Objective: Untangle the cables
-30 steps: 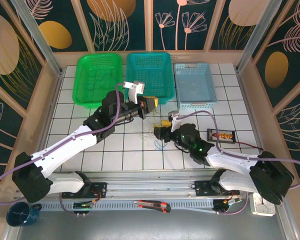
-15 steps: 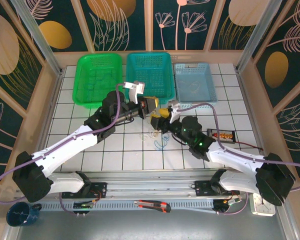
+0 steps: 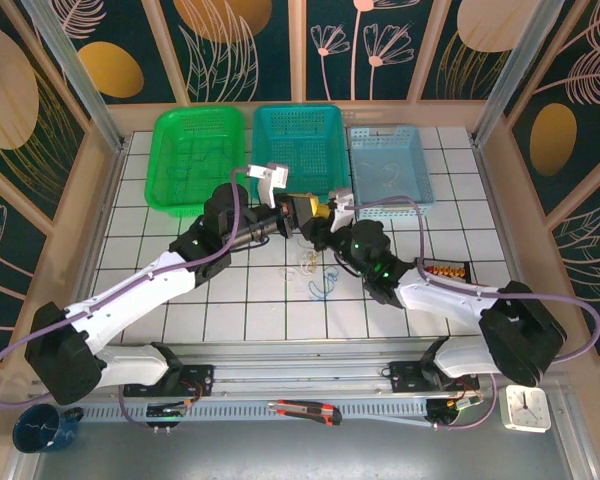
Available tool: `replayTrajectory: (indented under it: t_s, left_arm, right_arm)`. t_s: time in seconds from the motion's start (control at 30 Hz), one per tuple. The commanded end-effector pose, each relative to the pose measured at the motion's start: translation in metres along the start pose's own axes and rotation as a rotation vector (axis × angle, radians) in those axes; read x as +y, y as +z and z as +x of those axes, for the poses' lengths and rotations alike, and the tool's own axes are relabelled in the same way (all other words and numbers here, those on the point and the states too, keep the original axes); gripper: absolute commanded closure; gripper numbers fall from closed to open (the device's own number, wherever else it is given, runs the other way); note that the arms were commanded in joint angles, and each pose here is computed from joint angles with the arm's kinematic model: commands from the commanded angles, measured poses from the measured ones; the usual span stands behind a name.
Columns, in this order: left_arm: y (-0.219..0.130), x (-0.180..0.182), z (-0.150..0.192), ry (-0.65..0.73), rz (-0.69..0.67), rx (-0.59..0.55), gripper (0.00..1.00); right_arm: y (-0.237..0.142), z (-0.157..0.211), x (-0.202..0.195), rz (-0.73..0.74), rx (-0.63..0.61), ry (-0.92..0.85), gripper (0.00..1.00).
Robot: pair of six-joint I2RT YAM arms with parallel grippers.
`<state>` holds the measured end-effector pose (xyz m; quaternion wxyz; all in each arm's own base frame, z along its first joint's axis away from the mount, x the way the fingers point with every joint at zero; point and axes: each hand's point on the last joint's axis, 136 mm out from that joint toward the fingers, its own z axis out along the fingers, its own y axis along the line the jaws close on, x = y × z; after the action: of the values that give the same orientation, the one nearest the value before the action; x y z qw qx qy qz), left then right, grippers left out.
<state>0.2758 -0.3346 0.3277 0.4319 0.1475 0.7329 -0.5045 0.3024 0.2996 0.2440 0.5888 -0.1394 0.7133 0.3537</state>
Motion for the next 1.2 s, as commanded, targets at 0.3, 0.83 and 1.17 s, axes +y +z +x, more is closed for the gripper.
replayTrajectory:
  t_s: [0.3,0.83,1.17]
  left_arm:
    - [-0.014,-0.05,-0.043,-0.026,0.156,-0.112,1.0]
    - [-0.037,-0.091,-0.09,-0.019,0.239,-0.211,1.0]
    - [-0.032,-0.066,-0.079,-0.013,0.138,-0.208,1.0]
  right_arm:
    - [-0.014,0.068,-0.032,0.07,0.084,0.104,0.81]
    - [-0.034,0.165,-0.049,0.129,0.275,0.168,1.0]
    - [-0.037,0.156,-0.044,0.124,0.284,0.155,0.78]
